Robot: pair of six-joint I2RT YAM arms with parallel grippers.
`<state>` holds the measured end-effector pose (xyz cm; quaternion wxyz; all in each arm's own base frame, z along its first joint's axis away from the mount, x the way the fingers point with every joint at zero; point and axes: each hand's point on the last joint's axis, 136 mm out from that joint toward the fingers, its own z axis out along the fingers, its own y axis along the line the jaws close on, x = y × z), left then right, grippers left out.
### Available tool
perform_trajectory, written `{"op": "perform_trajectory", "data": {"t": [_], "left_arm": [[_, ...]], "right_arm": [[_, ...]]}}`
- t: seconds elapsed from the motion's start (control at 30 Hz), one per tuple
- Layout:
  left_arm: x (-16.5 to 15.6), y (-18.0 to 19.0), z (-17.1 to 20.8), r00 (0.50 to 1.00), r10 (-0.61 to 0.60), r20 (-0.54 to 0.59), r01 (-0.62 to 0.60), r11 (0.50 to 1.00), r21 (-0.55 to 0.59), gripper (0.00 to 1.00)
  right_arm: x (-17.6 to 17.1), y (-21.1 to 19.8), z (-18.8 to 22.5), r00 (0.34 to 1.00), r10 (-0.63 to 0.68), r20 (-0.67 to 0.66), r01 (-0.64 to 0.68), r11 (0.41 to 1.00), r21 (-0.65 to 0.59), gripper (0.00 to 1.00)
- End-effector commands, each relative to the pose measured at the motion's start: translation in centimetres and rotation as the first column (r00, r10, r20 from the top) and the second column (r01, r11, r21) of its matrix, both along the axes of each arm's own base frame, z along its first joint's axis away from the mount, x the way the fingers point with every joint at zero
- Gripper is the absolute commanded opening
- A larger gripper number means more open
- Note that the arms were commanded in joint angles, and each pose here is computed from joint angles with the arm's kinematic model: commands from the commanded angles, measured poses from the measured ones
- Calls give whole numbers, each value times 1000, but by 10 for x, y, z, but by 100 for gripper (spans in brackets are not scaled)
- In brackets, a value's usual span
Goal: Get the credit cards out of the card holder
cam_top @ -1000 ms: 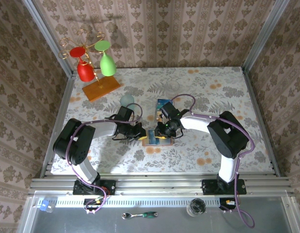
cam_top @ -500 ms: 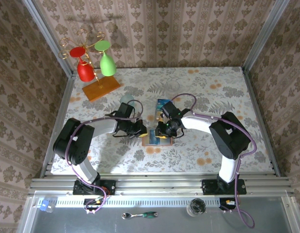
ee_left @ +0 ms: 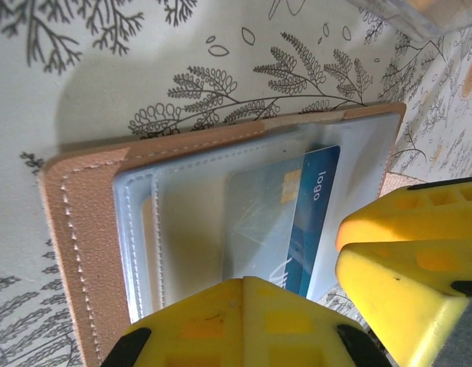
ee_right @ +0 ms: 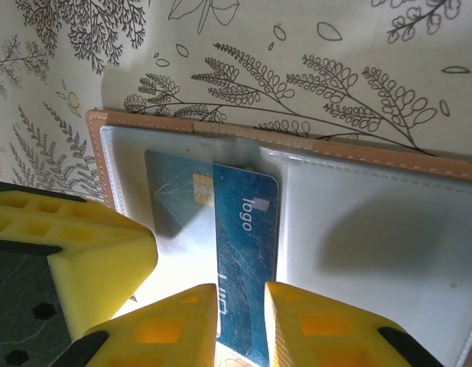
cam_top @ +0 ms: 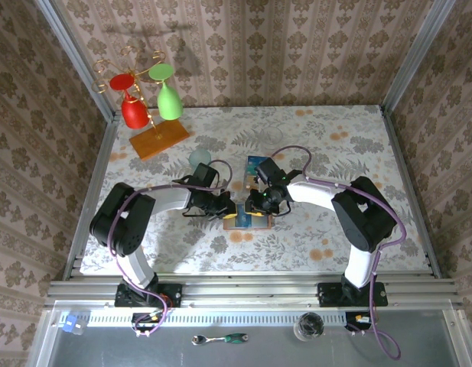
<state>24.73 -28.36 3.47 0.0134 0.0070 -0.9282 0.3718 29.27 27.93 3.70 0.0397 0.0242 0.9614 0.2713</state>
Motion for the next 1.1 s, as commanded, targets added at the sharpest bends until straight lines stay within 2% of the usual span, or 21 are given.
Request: {"op": "perform_trajectory", "data": {"t": [0.0,0.47,1.07], "left_arm": [[-1,-1,-5,1000,-8,-7,9,1000,10,0],[4,2,8,1000,-3,25,2,1000,21,4],[-4,8,-12,1000,-13,-24,15,998,67,0]], "right_arm": [[-1,-6,3,1000,-5,9,5,1000,-6,24],[-2,-3,-9,1000,-4,-24,4,1000,14,24],[-3,2,-15,999,-6,-51,9,998,64,23]]}}
